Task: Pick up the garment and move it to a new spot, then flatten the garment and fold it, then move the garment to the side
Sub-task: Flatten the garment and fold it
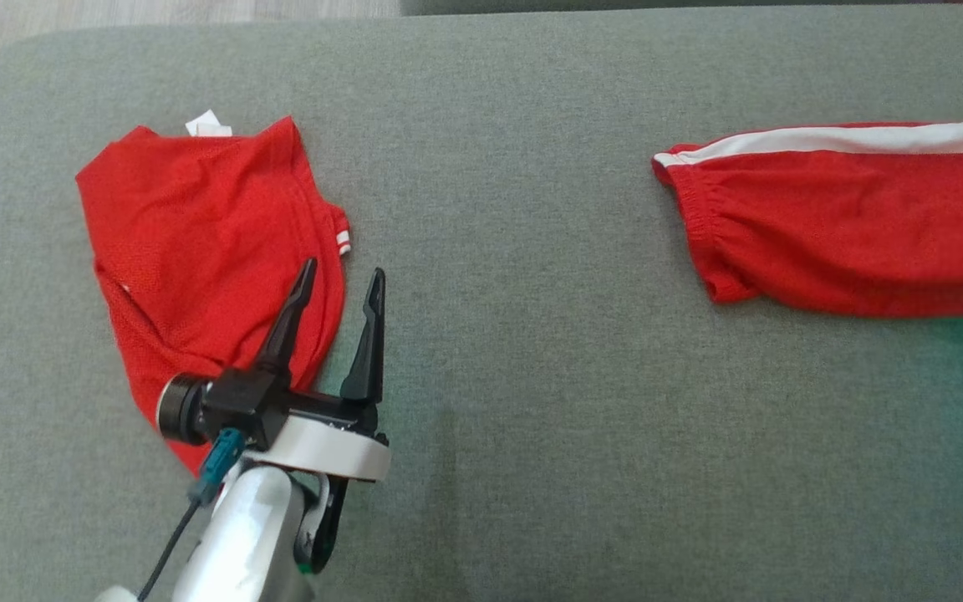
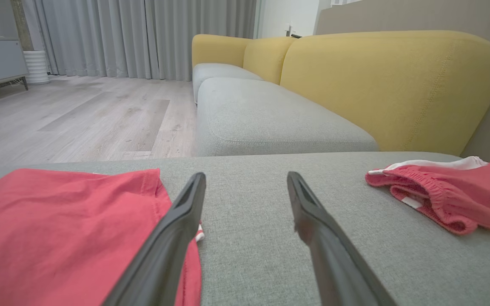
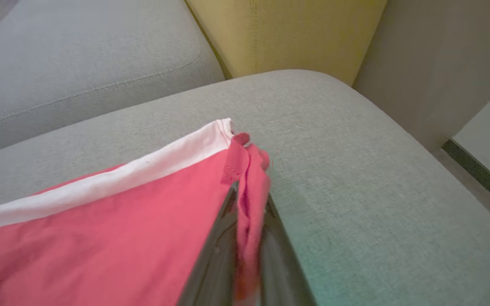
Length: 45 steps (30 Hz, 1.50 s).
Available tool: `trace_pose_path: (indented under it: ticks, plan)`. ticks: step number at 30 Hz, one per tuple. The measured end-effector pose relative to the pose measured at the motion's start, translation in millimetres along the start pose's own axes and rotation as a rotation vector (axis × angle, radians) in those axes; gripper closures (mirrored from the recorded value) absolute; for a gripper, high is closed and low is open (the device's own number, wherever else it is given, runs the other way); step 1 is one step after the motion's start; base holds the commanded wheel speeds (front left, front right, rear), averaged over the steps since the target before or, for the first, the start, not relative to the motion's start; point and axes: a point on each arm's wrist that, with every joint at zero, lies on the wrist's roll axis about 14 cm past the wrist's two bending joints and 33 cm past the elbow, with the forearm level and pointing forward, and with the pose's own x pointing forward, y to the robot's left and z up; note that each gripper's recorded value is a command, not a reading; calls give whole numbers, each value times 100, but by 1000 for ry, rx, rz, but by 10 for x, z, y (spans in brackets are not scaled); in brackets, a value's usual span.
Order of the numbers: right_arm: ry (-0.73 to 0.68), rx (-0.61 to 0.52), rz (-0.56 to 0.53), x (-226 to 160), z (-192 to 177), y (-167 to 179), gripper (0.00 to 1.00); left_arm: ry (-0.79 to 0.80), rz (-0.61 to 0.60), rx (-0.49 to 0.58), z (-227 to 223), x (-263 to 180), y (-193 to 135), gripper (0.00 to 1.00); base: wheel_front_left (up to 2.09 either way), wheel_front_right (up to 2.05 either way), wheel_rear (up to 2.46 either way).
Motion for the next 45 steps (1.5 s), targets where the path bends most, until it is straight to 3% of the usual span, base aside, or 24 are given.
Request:
trace_pose_path:
  ticks: [6, 19, 25, 31, 42, 43, 44, 45]
  plan:
    - [-55, 16, 68, -50, 58, 327, 100, 3, 8, 9, 3, -74, 15, 0, 0, 0, 0]
    - [-269, 50, 423, -513, 599, 1681, 100, -33, 35, 7, 149, -297, 64, 0, 0, 0, 0]
    - [-209, -20, 585, -729, 297, 2150, 100, -41, 58, 7, 181, -366, 126, 0, 0, 0, 0]
    - [-142, -102, 675, -805, 60, 2417, 100, -31, 89, 8, 151, -438, 222, 0, 0, 0, 0]
    - [59, -312, 736, -961, -640, 2403, 100, -37, 87, 5, 174, -452, 192, 0, 0, 0, 0]
    - [83, -319, 740, -986, -700, 2383, 69, -39, 82, 5, 183, -446, 175, 0, 0, 0, 0]
    - [93, -303, 745, -1012, -717, 2367, 0, -44, 77, 5, 197, -438, 159, 0, 0, 0, 0]
    - [92, -294, 751, -1036, -710, 2352, 0, -48, 72, 6, 210, -429, 140, 0, 0, 0, 0]
